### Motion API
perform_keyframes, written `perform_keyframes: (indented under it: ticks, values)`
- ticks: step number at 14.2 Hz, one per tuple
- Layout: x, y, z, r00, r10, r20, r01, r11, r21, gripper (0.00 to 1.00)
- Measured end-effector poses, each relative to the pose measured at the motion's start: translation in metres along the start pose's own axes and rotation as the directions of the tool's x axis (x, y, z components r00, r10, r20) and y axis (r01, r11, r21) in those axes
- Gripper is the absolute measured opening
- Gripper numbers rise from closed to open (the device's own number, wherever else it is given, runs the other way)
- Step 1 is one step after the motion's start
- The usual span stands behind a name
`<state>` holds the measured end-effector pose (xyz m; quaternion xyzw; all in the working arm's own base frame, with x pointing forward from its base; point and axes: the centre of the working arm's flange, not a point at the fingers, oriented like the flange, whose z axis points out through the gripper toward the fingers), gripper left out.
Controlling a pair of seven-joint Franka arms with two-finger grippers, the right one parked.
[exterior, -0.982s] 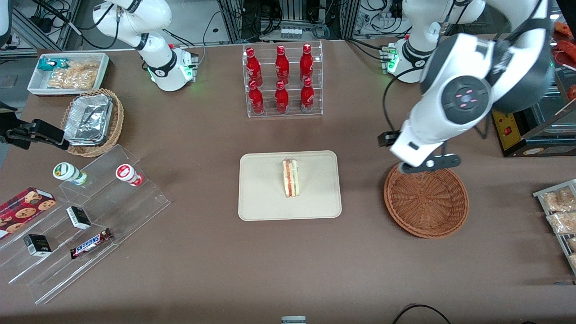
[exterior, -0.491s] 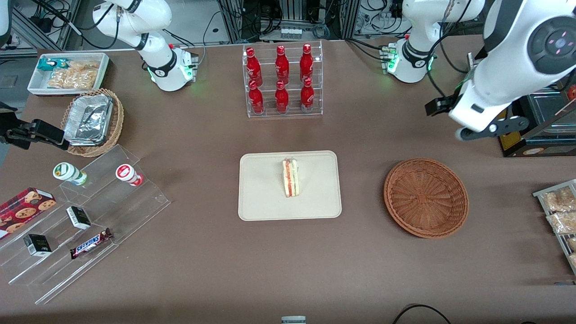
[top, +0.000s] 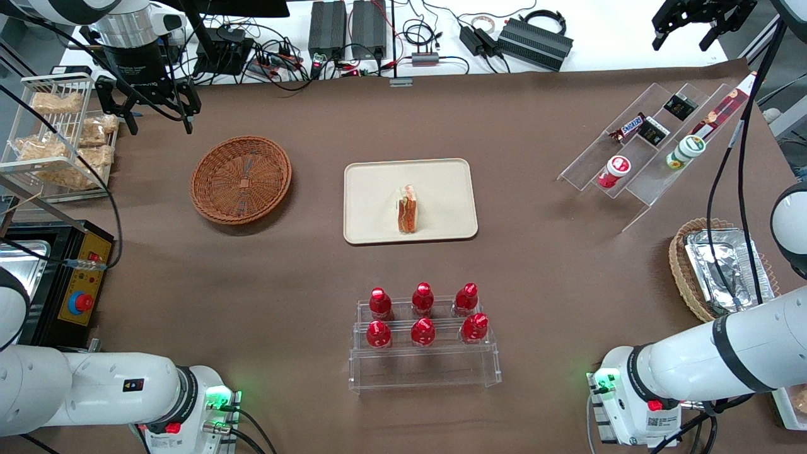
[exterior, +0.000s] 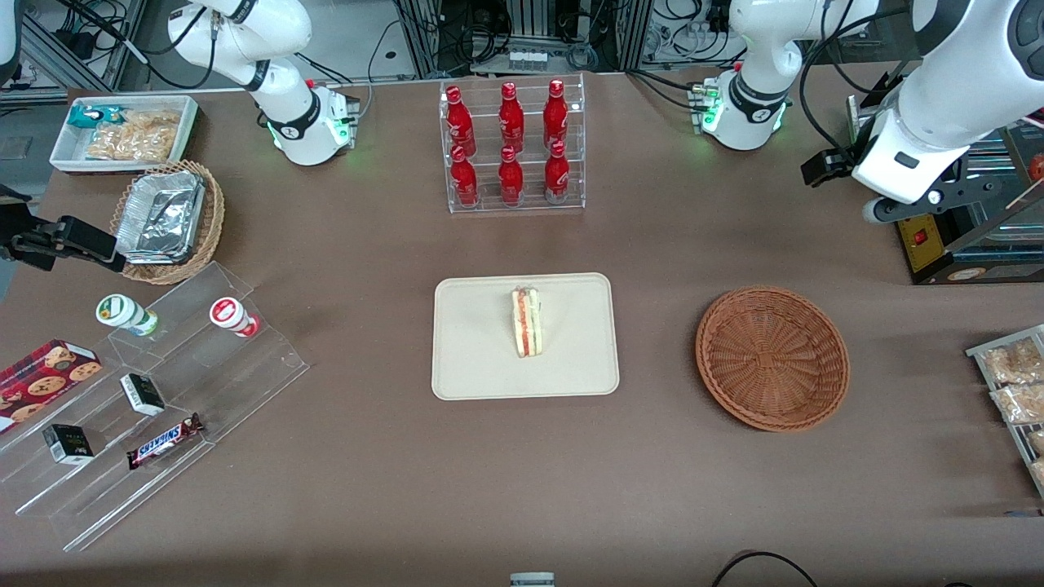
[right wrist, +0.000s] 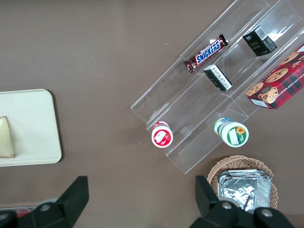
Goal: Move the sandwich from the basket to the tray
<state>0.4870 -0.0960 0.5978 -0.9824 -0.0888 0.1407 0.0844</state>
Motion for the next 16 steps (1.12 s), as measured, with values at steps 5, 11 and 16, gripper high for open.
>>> perform_keyframes:
  ticks: [5,11,16]
  values:
    - [0.028,-0.017,-0.006,0.999,-0.033,-0.033,0.03,0.997,-0.075,1.0]
    - [0.041,-0.056,-0.014,0.994,0.079,-0.075,-0.087,0.99,-0.11,1.0]
    - [0.04,-0.048,-0.015,0.996,0.055,-0.077,-0.063,0.992,-0.11,1.0]
